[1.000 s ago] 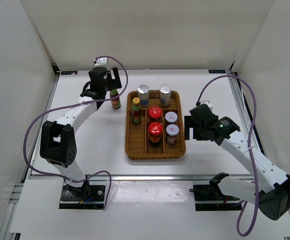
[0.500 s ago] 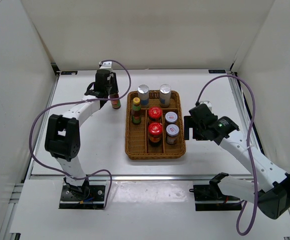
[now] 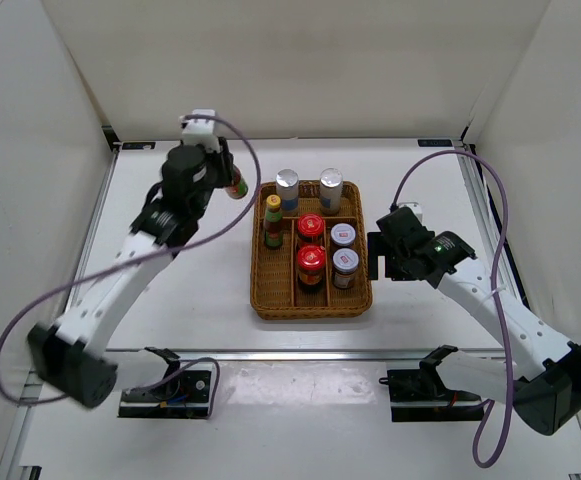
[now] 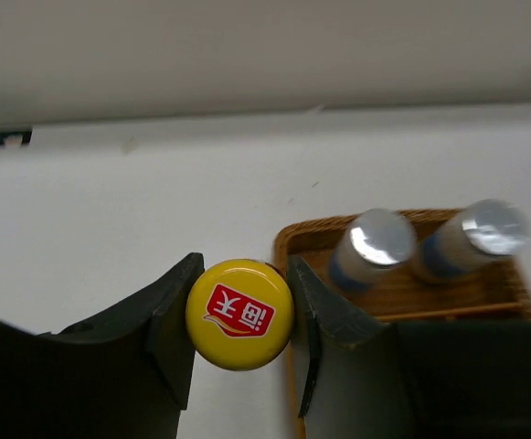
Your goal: Organize the condiment bottles
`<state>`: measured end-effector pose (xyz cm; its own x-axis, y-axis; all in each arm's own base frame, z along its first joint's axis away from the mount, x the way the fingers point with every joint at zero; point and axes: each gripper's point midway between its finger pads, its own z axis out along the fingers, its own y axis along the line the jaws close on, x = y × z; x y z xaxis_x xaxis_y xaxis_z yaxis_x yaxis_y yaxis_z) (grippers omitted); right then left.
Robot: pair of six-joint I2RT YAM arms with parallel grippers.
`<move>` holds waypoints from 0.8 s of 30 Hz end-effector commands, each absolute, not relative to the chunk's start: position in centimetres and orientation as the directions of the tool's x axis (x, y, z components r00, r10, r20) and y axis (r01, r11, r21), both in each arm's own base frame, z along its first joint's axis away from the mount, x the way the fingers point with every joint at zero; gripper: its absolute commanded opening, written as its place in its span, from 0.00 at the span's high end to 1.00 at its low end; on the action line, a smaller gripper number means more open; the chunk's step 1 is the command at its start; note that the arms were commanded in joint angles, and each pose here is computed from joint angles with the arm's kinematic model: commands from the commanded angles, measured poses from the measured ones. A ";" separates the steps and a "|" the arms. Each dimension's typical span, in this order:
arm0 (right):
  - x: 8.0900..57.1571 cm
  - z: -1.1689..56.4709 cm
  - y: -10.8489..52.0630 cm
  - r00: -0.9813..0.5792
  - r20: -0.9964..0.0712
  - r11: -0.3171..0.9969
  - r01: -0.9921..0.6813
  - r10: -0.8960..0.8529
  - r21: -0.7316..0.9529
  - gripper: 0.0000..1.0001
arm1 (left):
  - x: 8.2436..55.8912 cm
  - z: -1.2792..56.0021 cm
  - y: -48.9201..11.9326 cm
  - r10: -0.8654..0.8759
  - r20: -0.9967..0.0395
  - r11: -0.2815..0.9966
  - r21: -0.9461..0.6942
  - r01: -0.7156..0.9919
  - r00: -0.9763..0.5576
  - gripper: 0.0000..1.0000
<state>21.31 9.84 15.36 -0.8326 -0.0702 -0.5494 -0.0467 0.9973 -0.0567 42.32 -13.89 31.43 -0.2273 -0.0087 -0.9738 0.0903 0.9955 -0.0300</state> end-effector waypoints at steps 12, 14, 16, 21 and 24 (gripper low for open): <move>21.6 15.5 9.9 -0.826 -0.558 0.997 -0.054 -0.076 -0.055 0.00 | 26.4 30.6 -17.2 -0.215 -0.954 0.916 -0.271 0.297 -0.207 0.89; 21.6 15.5 9.9 -0.826 -0.558 0.997 -0.054 -0.076 -0.055 0.00 | 25.8 29.1 -18.1 -0.206 -0.948 0.907 -0.278 0.315 -0.243 0.89; 21.6 15.5 9.9 -0.826 -0.558 0.997 -0.054 -0.076 -0.055 0.00 | 25.9 27.8 -18.6 -0.178 -0.947 0.914 -0.260 0.313 -0.268 0.89; 21.5 15.9 9.9 -0.817 -0.572 0.998 -0.053 -0.069 -0.045 0.00 | 27.0 26.1 -20.0 -0.151 -0.945 0.921 -0.241 0.305 -0.290 0.89; 21.5 15.9 9.9 -0.817 -0.572 0.998 -0.053 -0.069 -0.045 0.00 | 27.5 24.7 -21.2 -0.122 -0.940 0.921 -0.227 0.317 -0.318 0.89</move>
<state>21.30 9.86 15.39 -0.8323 -0.0697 -0.5499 -0.0474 0.9974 -0.0548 26.76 -19.51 22.91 -0.3549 -0.0572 -0.9332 0.2999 0.9384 -0.1716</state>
